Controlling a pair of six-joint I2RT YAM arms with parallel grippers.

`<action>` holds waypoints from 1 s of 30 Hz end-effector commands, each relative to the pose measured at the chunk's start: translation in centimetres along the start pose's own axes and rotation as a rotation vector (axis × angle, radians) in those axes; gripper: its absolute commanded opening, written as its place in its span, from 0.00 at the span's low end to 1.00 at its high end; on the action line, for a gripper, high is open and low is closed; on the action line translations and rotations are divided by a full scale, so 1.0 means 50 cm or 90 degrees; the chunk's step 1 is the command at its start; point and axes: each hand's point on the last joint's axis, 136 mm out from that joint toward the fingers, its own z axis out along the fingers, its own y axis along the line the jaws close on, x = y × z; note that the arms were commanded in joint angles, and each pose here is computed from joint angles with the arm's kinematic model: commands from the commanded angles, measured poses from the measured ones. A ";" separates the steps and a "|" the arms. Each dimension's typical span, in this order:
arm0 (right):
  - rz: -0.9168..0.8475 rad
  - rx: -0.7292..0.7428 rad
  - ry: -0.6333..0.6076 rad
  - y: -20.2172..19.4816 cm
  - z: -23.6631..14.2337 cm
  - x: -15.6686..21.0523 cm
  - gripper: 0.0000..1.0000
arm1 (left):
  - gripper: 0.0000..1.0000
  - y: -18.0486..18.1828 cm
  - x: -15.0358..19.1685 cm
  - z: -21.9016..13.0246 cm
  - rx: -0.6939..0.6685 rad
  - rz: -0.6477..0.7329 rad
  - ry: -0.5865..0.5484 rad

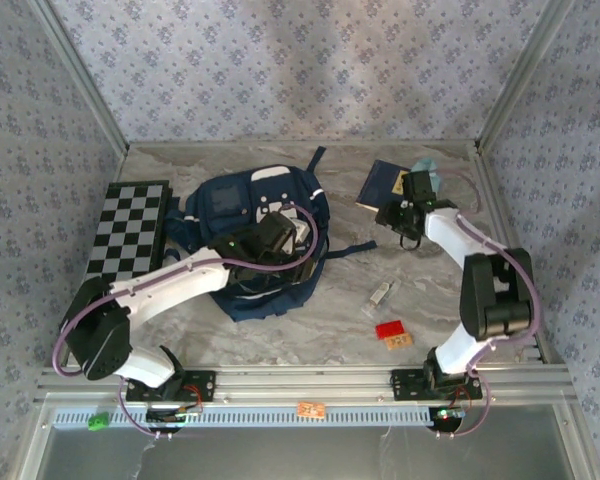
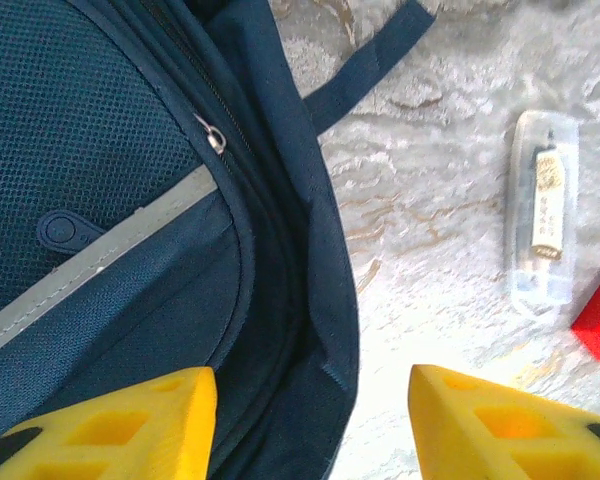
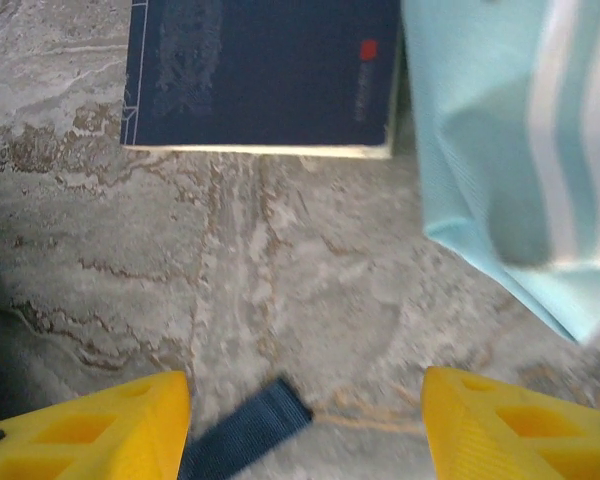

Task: Pack books, pencil case, and school supplies into a backpack

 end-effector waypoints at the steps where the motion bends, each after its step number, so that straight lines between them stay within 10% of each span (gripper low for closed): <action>1: 0.015 -0.027 0.005 0.045 0.018 -0.034 0.65 | 0.54 -0.030 -0.072 -0.044 0.030 -0.052 -0.082; 19: -0.074 0.110 0.087 0.034 0.208 -0.149 0.70 | 0.56 -0.001 -0.113 -0.014 -0.001 -0.127 -0.116; 30: -0.111 0.155 0.154 0.005 0.189 -0.061 0.71 | 0.56 0.020 -0.101 0.005 -0.012 -0.155 -0.105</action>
